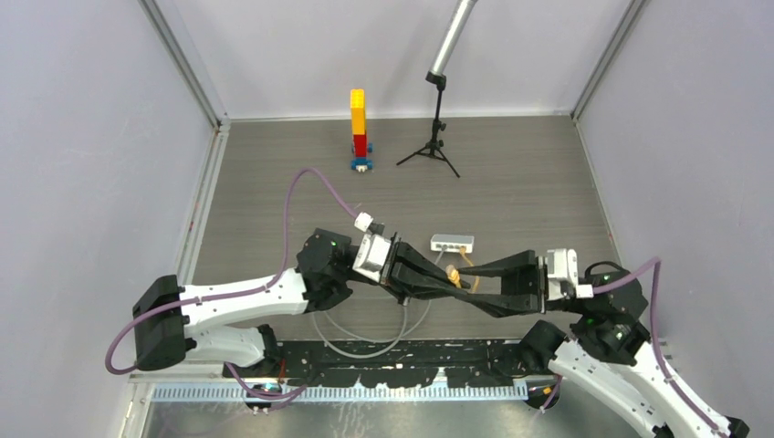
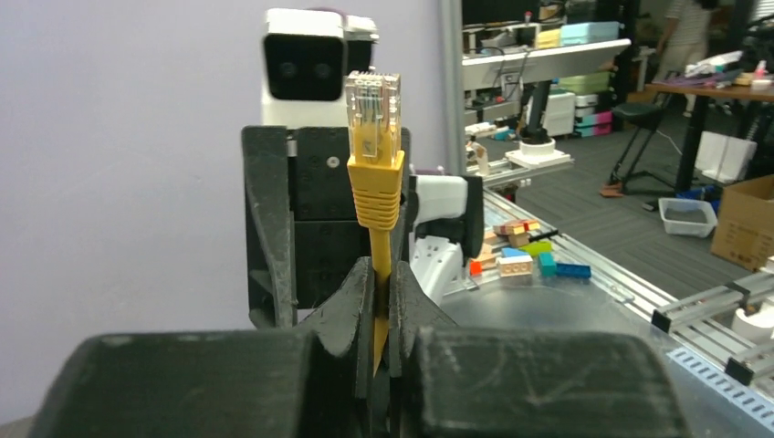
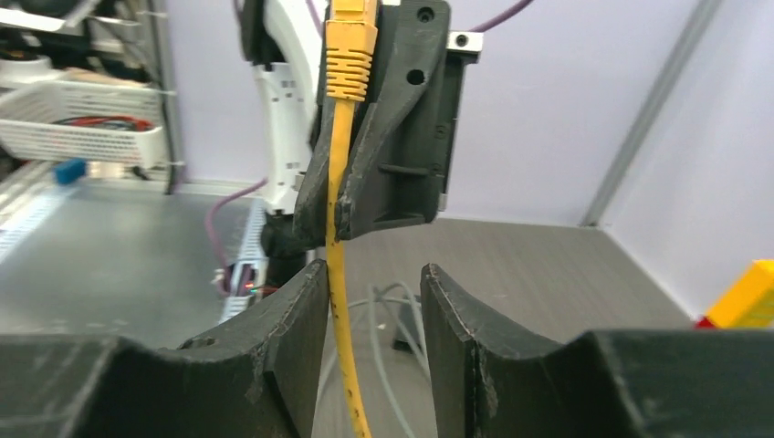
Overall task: Insert the plug into the switch port
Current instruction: Pick up the connector from the center of the board.
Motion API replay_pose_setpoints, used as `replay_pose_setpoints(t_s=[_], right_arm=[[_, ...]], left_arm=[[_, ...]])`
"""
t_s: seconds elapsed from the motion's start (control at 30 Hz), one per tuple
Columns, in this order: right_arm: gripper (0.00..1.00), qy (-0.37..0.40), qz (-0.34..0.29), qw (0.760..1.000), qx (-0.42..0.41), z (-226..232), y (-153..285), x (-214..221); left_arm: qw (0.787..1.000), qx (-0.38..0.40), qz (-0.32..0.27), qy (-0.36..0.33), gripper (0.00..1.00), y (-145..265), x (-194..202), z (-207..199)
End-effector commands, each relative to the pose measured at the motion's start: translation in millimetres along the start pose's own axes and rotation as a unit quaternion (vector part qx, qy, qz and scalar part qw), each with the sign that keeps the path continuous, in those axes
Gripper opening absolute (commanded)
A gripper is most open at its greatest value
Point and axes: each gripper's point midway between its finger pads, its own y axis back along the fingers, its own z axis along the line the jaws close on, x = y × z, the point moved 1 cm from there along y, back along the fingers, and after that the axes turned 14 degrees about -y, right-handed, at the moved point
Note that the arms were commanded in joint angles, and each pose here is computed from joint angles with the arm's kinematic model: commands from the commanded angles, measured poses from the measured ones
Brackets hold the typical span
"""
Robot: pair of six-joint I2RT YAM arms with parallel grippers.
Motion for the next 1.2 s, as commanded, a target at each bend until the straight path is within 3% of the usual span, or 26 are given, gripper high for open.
replay_pose_setpoints(t_s=[0.0, 0.13, 0.27, 0.3, 0.43, 0.5, 0.6, 0.73, 0.9, 1.17], right_arm=[[0.44, -0.035, 0.020, 0.995, -0.088, 23, -14, -6], [0.36, -0.052, 0.016, 0.994, -0.099, 24, -18, -6], [0.03, -0.038, 0.006, 0.995, -0.095, 24, -17, -10], [0.01, -0.035, 0.007, 0.996, -0.086, 21, -17, -9], [0.00, -0.010, 0.002, 1.000, 0.003, -5, -9, -5], [0.00, 0.005, -0.003, 0.999, 0.044, -18, -4, -4], [0.00, 0.027, 0.008, 0.995, 0.091, -33, 4, 1], [0.00, 0.058, 0.021, 0.988, 0.143, -54, 9, 5], [0.00, 0.079, 0.043, 0.975, 0.202, -81, 11, 9], [0.01, 0.086, 0.044, 0.974, 0.205, -85, 8, 10]], left_arm=[[0.997, 0.059, -0.049, -0.032, 0.00, -6, -32, -14], [0.996, 0.080, -0.044, -0.021, 0.00, -9, -30, -18], [0.996, 0.075, -0.038, -0.017, 0.00, -8, -25, -17], [0.997, 0.066, -0.036, -0.016, 0.08, -8, -24, -14], [0.999, -0.027, 0.011, -0.013, 0.73, 4, -7, 8], [0.994, -0.093, 0.058, -0.020, 0.85, 17, 3, 25], [0.973, -0.204, 0.096, -0.046, 0.86, 42, 1, 54], [0.948, -0.297, 0.084, -0.075, 0.86, 66, -14, 77], [0.938, -0.327, 0.085, -0.082, 0.85, 61, -15, 94], [0.935, -0.338, 0.069, -0.077, 0.79, 38, -5, 114]])
